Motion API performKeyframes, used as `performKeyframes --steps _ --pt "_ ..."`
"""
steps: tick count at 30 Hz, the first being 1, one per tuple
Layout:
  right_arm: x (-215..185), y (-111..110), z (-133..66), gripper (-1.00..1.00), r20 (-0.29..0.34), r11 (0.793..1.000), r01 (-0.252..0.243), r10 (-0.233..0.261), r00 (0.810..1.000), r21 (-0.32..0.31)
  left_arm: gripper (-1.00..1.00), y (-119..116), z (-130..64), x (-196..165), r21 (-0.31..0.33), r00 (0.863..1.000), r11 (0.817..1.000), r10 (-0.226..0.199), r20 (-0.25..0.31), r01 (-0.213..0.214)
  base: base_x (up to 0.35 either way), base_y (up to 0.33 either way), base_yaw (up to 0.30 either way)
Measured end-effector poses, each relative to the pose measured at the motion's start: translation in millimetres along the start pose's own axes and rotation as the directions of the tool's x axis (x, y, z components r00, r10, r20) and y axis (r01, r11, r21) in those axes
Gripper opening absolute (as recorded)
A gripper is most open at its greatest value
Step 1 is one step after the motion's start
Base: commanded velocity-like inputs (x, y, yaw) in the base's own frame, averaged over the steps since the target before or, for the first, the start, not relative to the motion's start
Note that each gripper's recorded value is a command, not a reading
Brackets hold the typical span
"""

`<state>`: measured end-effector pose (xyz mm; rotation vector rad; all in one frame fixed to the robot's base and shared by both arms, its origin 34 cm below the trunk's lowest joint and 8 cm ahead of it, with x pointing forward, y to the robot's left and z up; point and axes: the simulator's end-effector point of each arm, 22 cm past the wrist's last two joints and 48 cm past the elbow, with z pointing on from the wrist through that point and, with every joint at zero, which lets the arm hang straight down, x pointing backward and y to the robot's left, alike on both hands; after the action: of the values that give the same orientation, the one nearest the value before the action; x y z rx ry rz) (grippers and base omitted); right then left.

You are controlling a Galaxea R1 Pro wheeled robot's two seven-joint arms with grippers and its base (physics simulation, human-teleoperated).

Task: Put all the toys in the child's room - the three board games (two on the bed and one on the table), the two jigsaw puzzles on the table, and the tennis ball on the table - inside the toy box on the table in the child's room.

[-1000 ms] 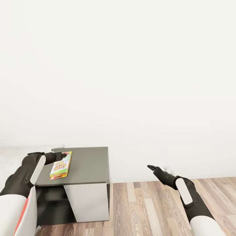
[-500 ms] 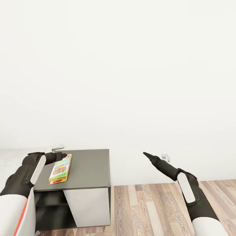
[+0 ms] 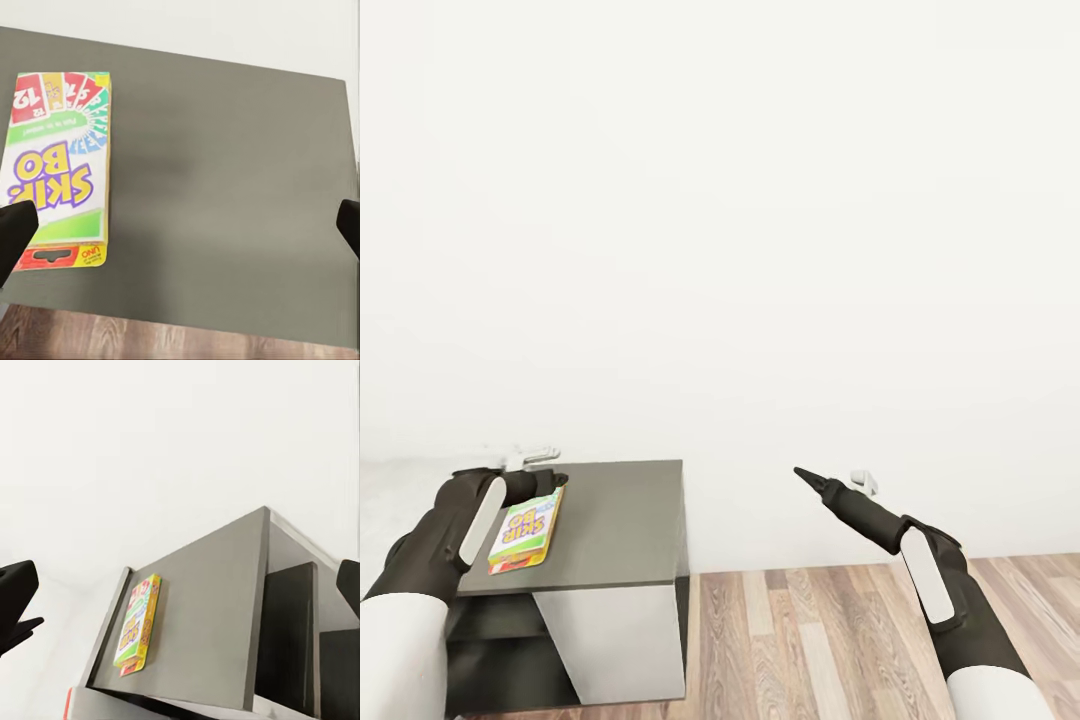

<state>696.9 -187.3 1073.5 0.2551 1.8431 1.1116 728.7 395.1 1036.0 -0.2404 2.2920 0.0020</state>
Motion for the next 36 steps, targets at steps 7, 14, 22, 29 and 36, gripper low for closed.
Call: performKeyframes --steps 7,14,22,29,36 --pt "-0.9 0.3 0.1 1.0 0.002 1.0 0.003 -0.003 1.0 0.002 1.0 -0.2 1.4 2.9 0.001 1.0 1.0 -0.003 -0.007 0.003 0.008 -0.011 0.142" --pt "-0.5 -0.4 0.1 1.0 0.002 1.0 0.002 -0.002 1.0 0.004 1.0 0.0 1.3 3.0 0.001 1.0 1.0 -0.004 -0.008 0.004 0.028 0.136 0.281" --pt "0.3 -1.3 0.2 1.0 0.0 1.0 0.0 0.0 1.0 0.006 1.0 -0.5 1.4 3.2 0.002 1.0 1.0 -0.004 -0.008 0.004 0.038 0.026 0.291" --pt "0.5 -1.8 -0.1 1.0 0.0 1.0 -0.003 0.003 1.0 0.004 1.0 -0.8 1.4 3.2 0.002 1.0 1.0 -0.004 -0.008 0.004 0.134 0.074 0.252" --pt "0.6 -2.1 -0.5 1.0 0.001 1.0 -0.004 0.004 1.0 0.004 1.0 -1.7 1.4 3.2 0.003 1.0 1.0 -0.003 -0.007 0.003 0.097 0.083 -0.037"
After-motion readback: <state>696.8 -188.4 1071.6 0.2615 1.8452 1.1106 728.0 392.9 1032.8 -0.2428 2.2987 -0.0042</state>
